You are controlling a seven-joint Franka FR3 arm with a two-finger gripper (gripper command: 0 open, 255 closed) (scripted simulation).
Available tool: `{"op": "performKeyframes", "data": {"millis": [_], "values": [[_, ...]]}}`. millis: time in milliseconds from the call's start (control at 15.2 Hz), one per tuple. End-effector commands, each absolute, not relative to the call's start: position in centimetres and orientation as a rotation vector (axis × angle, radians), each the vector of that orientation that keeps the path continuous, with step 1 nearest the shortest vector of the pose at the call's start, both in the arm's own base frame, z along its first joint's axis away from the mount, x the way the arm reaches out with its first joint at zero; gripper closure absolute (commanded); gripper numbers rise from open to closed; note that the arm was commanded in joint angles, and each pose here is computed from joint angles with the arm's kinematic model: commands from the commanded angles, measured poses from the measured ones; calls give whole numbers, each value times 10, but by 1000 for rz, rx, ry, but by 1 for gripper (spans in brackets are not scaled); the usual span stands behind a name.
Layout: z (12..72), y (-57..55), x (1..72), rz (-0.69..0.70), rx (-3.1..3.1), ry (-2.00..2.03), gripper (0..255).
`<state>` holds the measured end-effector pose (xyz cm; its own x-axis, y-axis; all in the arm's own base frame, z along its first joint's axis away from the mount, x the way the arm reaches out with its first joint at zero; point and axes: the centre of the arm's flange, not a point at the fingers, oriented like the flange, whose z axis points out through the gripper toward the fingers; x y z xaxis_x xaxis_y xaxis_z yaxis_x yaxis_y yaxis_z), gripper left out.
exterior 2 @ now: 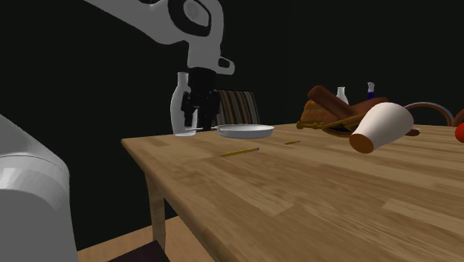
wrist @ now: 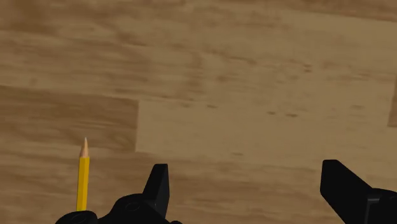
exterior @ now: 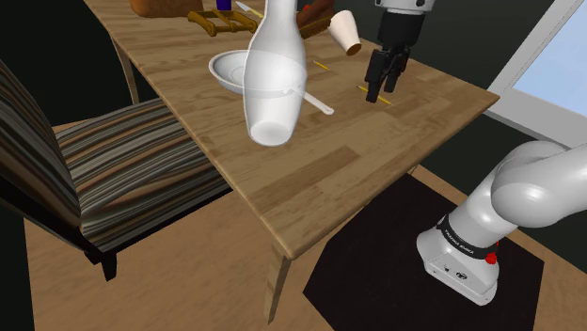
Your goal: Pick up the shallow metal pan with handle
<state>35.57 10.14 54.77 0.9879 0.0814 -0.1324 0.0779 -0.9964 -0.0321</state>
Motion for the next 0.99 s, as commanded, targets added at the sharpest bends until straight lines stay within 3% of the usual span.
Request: {"op": "performKeyframes", "data": {"millis": [0,924], "values": [[550,120,371,182,-3117,-93,0],[559,235,482,18,-3186,94,0]]}}
